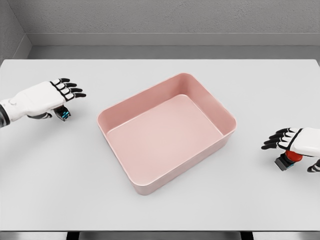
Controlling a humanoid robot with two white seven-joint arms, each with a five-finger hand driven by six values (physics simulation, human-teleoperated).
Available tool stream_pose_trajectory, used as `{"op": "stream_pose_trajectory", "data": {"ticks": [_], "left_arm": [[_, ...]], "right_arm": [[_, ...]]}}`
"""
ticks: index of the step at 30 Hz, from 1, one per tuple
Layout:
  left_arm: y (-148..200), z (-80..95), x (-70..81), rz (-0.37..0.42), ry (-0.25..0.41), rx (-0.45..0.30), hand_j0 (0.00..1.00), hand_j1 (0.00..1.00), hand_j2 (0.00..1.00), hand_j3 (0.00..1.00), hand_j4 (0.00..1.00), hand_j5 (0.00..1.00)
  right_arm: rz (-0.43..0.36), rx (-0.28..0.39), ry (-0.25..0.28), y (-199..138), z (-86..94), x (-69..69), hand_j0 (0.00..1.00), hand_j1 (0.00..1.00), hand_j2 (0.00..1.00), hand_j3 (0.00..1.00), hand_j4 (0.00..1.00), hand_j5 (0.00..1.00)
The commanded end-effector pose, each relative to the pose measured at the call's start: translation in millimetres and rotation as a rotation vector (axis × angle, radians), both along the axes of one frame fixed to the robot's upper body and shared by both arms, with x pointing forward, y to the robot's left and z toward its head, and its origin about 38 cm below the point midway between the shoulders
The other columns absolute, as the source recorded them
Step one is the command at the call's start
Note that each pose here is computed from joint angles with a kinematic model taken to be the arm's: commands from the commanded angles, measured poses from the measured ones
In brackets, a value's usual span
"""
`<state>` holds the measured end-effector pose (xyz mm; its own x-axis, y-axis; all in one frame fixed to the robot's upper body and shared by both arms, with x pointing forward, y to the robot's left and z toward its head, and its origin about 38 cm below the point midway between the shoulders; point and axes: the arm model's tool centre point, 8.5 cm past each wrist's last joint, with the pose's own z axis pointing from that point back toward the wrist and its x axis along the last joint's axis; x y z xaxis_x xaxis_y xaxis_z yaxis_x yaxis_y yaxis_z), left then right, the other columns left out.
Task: Put the industrial switch in the basket with both arms
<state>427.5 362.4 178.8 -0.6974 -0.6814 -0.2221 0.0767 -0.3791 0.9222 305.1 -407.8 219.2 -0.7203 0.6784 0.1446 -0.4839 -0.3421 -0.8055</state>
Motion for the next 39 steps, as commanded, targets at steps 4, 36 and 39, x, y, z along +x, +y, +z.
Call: {"op": "stream_pose_trajectory", "data": {"ticks": [4, 36, 39], "left_arm": [[-1.9, -9.9, -0.6, -0.001, 0.027, 0.001, 1.0, 1.0, 1.0, 1.0, 1.0, 1.0], [0.8, -9.8, 8.6, 0.009, 0.034, 0.05, 0.72, 0.72, 0.72, 0.72, 0.72, 0.72], [-1.7, -13.2, 7.3, 0.0, 0.043, 0.058, 0.65, 0.65, 0.65, 0.65, 0.65, 0.65]], "right_arm": [[-0.001, 0.02, 0.009, 3.5, -6.3, -1.4, 1.0, 1.0, 1.0, 1.0, 1.0, 1.0], [-0.101, -0.054, 0.083, -4.7, -23.5, -0.9, 0.52, 0.52, 0.52, 0.52, 0.52, 0.52], [-0.1, -0.054, 0.083, -4.2, -23.3, -1.0, 0.52, 0.52, 0.52, 0.52, 0.52, 0.52]]}}
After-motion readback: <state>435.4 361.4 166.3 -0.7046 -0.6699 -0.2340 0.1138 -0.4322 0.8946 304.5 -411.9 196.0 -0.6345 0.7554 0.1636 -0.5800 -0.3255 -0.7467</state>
